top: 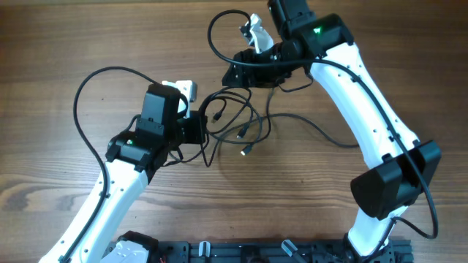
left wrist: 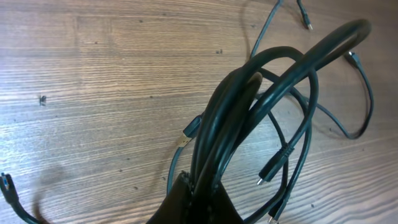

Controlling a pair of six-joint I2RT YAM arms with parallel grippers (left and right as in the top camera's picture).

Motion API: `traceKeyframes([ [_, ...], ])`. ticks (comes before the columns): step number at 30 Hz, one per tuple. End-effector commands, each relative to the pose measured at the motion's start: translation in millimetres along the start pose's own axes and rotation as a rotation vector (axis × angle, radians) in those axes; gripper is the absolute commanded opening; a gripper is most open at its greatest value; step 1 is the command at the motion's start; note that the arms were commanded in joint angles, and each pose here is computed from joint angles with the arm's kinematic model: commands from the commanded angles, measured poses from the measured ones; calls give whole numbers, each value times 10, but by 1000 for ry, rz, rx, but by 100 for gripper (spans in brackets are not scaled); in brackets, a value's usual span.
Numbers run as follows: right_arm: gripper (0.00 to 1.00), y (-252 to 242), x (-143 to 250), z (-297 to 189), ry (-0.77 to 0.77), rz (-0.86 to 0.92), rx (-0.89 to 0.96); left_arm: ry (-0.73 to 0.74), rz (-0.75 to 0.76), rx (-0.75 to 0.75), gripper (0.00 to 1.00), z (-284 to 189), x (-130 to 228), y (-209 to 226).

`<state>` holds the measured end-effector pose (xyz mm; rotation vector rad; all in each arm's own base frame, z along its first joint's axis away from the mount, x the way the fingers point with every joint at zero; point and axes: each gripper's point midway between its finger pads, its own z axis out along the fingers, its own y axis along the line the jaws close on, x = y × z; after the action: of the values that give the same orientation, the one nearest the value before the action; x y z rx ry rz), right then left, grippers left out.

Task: Untangle cables

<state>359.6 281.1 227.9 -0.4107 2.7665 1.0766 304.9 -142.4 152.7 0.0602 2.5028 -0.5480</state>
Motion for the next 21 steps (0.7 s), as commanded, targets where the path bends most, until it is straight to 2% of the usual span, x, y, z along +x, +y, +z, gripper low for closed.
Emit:
traceKeyframes([
  [1,61,-82,-72,33,-30,48,72,-24,-62,-19,4,-22,-49,35],
  [7,61,-92,-134,28,-57,86,79,-29,-67,-17,4,-17,-63,31],
  [21,61,-90,-166,62,-77,145,97,-62,-218,2,4,-19,-146,-1],
])
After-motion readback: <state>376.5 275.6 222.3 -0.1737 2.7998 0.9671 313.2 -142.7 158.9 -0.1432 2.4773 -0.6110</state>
